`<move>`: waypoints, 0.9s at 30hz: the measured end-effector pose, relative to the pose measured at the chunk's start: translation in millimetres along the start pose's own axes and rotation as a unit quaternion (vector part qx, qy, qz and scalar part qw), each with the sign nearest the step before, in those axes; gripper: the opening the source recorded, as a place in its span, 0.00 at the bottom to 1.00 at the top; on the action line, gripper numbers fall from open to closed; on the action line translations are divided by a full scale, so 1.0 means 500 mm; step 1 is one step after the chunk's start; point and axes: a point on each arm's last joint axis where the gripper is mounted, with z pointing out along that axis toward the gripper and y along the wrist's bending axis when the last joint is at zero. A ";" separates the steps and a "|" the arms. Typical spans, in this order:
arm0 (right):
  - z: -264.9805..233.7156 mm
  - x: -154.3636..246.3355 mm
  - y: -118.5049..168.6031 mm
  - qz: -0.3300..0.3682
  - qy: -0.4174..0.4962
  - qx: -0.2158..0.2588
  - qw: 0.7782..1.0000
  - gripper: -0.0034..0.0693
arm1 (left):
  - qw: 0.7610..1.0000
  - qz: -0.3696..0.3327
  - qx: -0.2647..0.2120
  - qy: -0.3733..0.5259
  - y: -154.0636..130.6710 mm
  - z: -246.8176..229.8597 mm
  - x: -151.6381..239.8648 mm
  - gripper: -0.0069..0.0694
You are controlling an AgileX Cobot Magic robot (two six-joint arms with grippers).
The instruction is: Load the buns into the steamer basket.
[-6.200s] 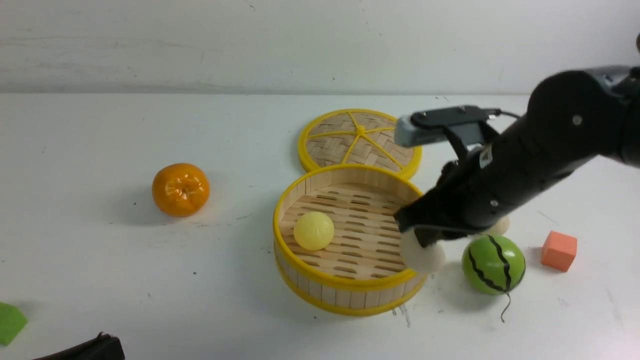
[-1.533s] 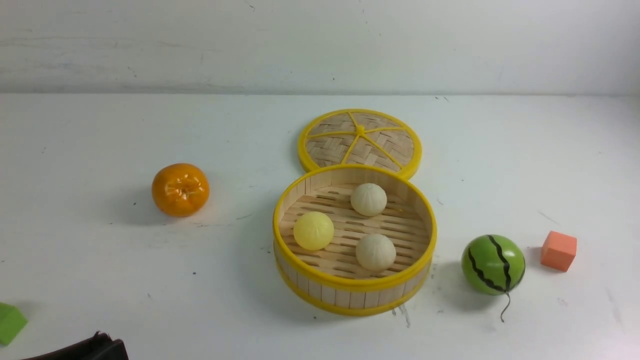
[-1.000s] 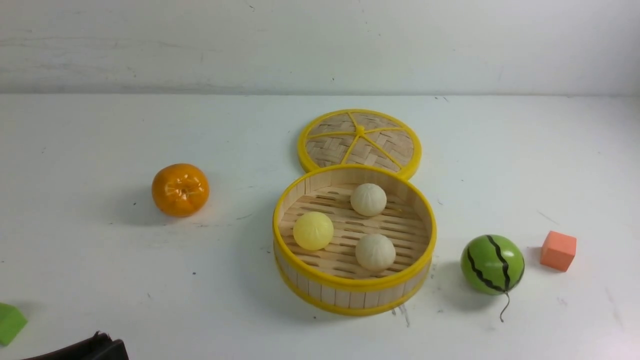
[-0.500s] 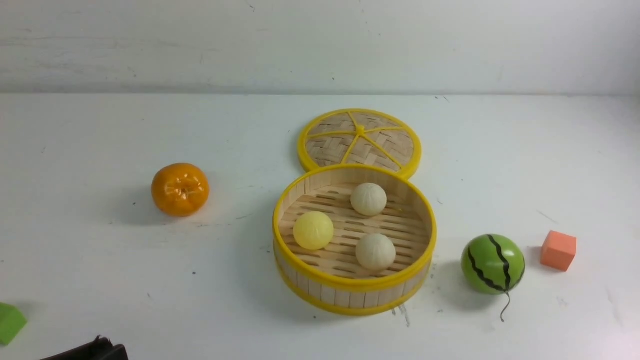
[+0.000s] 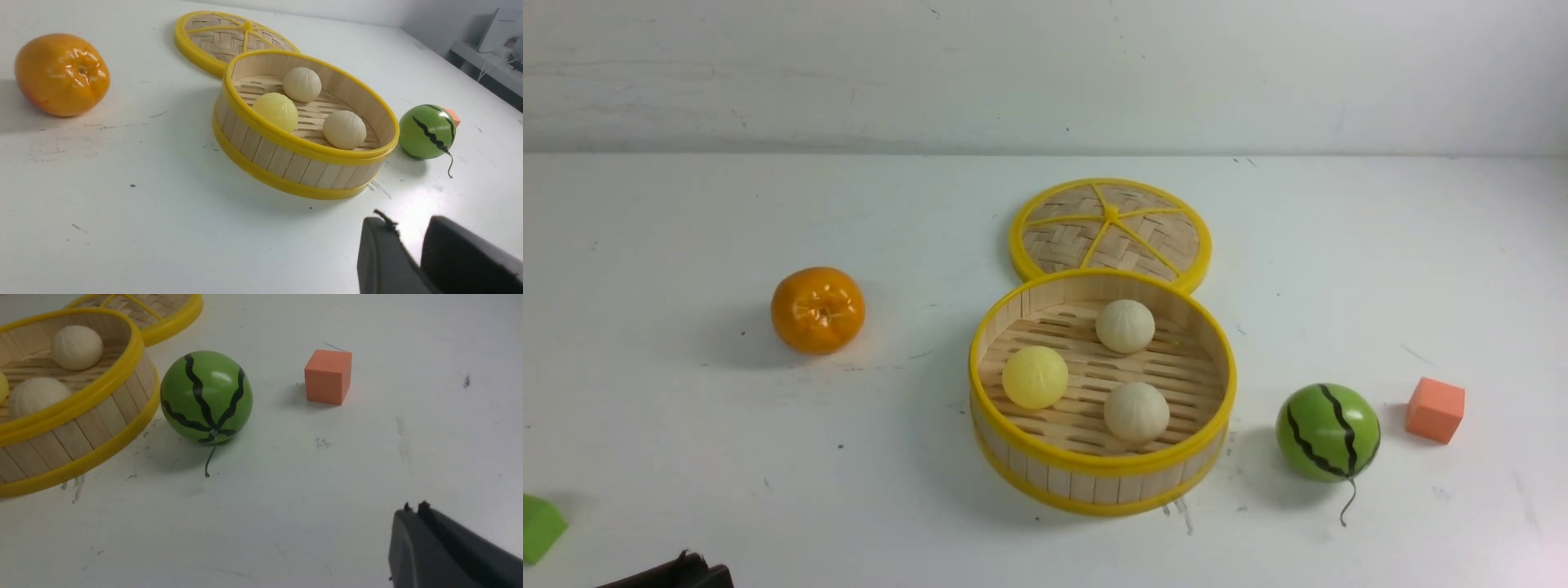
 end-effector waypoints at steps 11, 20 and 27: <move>0.000 0.000 0.000 0.001 0.000 0.000 1.000 0.05 | 0.998 0.017 -0.014 -0.061 0.011 0.001 -0.001 0.29; 0.000 0.000 0.000 0.001 0.000 0.000 1.000 0.06 | 0.974 -0.039 -0.173 -0.144 0.069 -0.041 0.054 0.07; 0.000 0.000 0.000 0.001 0.000 -0.001 1.000 0.07 | 0.974 -0.080 -0.213 -0.016 0.077 -0.041 0.113 0.07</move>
